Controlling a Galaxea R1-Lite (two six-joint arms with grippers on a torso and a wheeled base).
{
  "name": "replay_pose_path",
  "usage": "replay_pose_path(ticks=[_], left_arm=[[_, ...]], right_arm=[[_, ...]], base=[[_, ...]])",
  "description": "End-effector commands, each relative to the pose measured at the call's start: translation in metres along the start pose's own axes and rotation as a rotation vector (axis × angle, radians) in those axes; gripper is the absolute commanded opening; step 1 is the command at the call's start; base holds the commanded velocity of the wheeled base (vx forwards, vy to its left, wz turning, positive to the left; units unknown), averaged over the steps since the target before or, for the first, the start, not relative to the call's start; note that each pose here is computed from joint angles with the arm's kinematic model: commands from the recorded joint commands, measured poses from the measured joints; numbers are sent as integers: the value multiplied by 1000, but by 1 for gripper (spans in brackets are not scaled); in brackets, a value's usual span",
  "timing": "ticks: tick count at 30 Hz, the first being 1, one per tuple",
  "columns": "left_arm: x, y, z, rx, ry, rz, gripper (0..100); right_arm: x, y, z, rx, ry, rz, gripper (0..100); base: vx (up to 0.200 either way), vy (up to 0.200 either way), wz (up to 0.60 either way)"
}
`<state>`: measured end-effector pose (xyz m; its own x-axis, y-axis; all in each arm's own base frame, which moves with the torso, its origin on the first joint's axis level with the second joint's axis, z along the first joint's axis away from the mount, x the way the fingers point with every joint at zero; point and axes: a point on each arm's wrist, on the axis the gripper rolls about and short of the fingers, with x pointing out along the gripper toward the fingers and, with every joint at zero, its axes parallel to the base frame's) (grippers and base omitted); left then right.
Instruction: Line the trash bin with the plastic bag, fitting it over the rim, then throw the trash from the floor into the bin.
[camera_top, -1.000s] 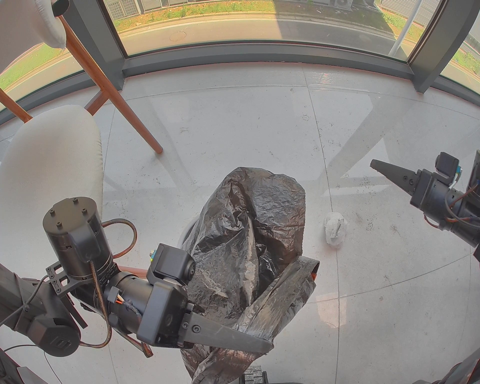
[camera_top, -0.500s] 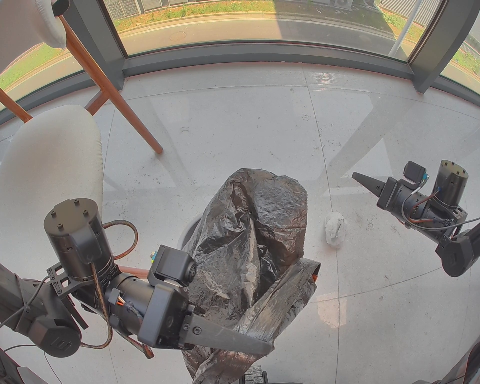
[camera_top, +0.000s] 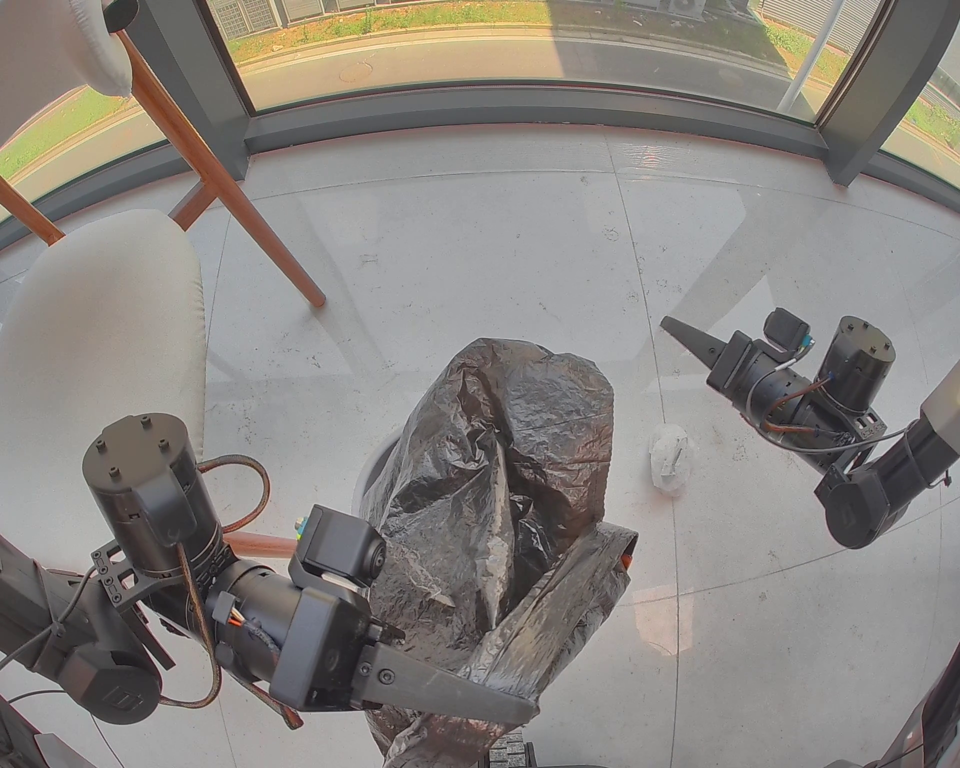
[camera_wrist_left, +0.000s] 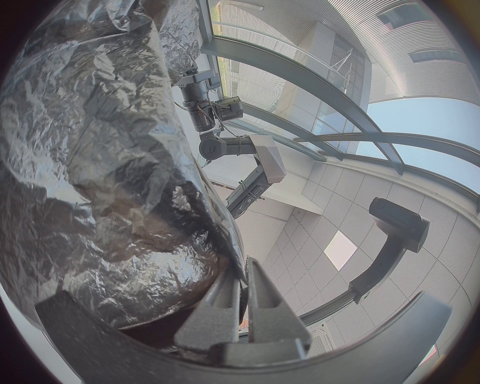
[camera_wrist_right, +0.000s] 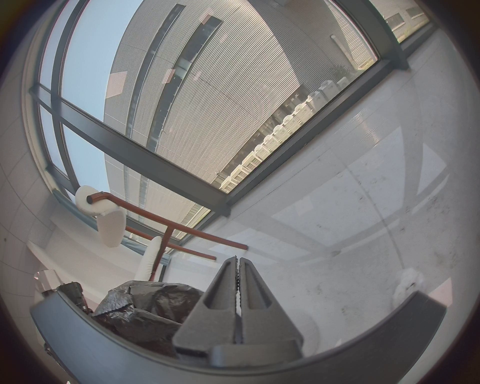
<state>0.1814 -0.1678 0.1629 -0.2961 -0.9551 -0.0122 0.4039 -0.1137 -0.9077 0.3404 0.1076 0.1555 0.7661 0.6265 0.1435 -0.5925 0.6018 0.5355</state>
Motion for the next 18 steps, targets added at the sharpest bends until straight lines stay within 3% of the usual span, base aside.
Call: replay_pose_path(ticks=[1,7,14,18], left_arm=[[-1,3,-3,-12,1,5,0],[-2,4,-2,-14,-3,8,0],[-1,8,-2,-28,1,12,0],[-1,10,-2,-37,1,15,0]], right_arm=[[9,6,-23,38,48,44,0],[15,5,-33,42,24,173,0],[19,8,-37,53,57,219,0],[25,22,-39,65,79,288,0]], base=[[0,0,0],[0,0,0],[0,0,0],[0,0,0]])
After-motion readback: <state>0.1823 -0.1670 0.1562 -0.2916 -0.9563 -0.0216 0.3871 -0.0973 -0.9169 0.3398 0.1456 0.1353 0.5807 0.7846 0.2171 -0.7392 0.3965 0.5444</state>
